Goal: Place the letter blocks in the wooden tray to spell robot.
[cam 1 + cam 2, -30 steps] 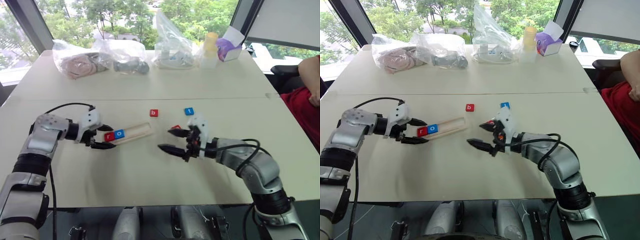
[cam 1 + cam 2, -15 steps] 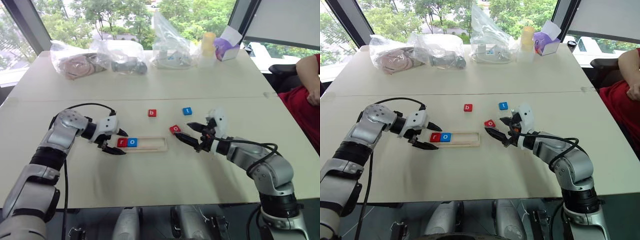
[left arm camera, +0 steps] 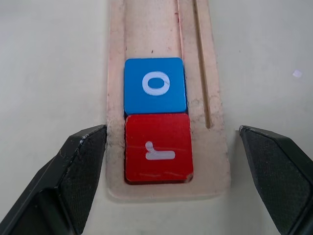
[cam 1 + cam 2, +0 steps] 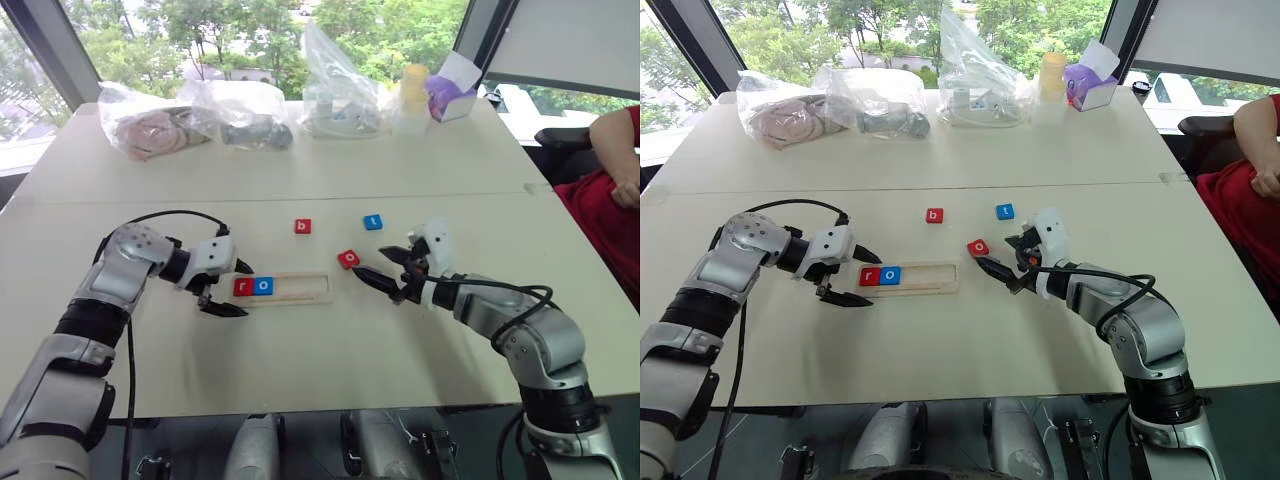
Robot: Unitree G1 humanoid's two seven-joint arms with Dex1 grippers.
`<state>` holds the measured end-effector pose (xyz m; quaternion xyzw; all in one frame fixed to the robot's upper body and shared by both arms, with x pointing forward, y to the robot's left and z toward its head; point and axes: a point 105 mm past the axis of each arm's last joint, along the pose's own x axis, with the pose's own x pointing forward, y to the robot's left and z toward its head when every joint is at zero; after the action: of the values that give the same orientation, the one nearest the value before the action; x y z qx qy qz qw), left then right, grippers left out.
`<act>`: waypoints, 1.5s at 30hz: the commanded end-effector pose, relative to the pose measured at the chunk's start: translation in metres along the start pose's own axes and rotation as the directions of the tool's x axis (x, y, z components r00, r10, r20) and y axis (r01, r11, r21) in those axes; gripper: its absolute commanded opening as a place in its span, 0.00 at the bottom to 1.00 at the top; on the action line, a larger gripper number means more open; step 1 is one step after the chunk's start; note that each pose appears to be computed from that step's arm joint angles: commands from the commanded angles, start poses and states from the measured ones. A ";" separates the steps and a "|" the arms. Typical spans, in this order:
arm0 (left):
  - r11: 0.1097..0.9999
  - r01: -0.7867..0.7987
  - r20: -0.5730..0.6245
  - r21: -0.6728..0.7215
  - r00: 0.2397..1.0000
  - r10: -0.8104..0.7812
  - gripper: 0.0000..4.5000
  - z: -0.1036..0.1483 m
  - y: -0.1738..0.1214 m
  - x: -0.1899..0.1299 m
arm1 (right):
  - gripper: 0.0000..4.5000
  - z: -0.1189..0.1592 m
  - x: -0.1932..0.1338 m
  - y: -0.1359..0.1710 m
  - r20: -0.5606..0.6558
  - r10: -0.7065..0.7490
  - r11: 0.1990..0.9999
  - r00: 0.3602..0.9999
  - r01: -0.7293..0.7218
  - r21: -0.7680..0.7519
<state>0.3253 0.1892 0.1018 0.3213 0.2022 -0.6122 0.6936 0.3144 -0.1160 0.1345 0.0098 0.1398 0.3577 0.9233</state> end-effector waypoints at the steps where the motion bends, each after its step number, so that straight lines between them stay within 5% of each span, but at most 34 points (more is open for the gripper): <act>1: 0.984 -0.129 0.044 -0.126 0.990 0.135 0.99 -0.006 0.005 -0.035 | 0.92 0.022 0.009 -0.004 0.052 -0.038 0.999 0.998 0.038 -0.005; 9: 0.868 -0.415 0.138 -0.271 0.876 0.462 0.99 0.026 0.012 -0.101 | 0.92 0.033 0.115 0.019 0.021 -0.147 0.989 0.989 0.147 0.031; 15: 0.756 -0.551 0.200 -0.354 0.745 0.636 0.99 0.034 0.010 -0.100 | 0.92 0.029 0.149 0.012 -0.024 -0.264 0.964 0.964 0.265 0.032; 29: 0.681 -0.602 0.132 -0.418 0.701 0.701 0.99 0.021 -0.015 -0.082 | 0.92 0.010 0.184 0.064 -0.126 -0.167 0.976 0.978 0.182 0.118; 41: 0.671 -0.614 0.127 -0.415 0.691 0.711 0.99 0.020 -0.008 -0.072 | 0.92 -0.029 0.199 0.071 -0.223 -0.254 0.967 0.941 0.243 -0.074; 45: 0.673 -0.620 0.115 -0.403 0.695 0.710 1.00 0.018 -0.009 -0.067 | 0.49 -0.044 0.199 0.076 -0.246 -0.259 0.966 0.934 0.244 -0.088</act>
<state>0.3021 0.2264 0.1517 0.1504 0.0935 -0.3097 0.9342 0.4242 0.0386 0.0896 -0.0782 0.1797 0.2089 0.9581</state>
